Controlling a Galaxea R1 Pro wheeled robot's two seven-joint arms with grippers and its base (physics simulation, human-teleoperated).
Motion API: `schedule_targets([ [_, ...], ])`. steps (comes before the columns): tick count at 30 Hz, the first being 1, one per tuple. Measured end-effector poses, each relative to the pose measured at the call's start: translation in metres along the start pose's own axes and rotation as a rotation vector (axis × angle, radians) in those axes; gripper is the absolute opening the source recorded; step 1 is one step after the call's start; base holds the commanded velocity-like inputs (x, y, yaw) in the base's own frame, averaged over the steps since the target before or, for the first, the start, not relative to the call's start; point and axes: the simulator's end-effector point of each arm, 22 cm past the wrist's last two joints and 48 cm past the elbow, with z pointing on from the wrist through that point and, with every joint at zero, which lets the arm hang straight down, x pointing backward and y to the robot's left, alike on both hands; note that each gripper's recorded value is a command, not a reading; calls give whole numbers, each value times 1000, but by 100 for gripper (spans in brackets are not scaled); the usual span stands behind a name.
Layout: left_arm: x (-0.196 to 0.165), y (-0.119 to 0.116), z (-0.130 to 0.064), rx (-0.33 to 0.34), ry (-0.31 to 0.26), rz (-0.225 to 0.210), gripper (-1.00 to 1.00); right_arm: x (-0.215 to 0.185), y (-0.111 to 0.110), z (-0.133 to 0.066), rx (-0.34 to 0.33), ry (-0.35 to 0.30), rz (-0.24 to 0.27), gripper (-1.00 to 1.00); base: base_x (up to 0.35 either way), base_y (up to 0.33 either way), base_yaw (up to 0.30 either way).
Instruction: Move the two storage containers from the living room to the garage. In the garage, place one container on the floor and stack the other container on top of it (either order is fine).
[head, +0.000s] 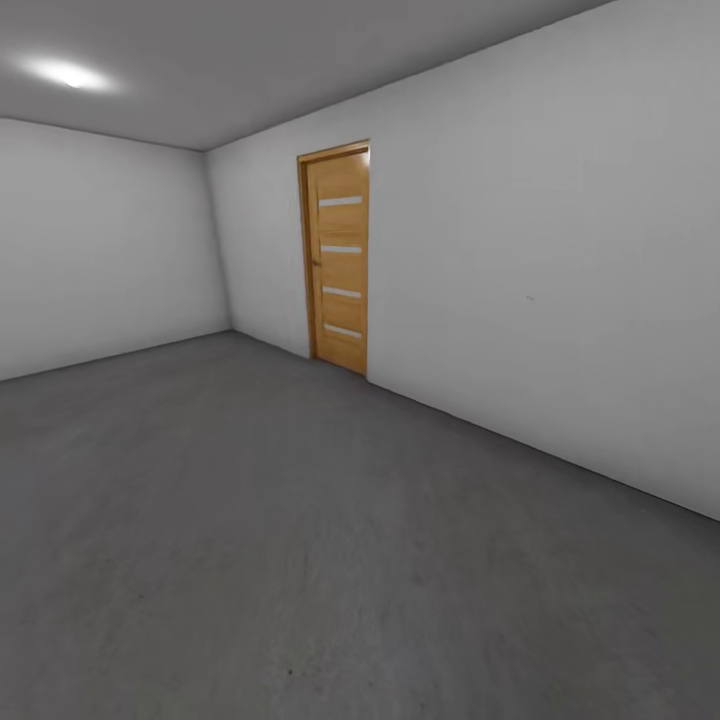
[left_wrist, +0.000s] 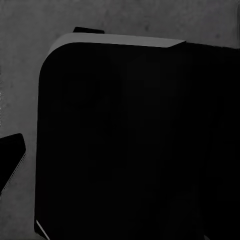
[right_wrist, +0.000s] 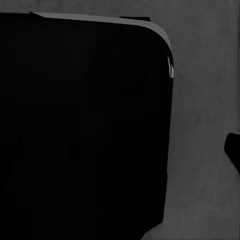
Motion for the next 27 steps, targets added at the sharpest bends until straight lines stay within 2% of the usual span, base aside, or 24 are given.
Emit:
schedule_targets([
  [27, 0, 0, 0, 0, 0, 0, 100, 0, 0, 0, 0, 0, 0, 100, 321, 0, 0],
])
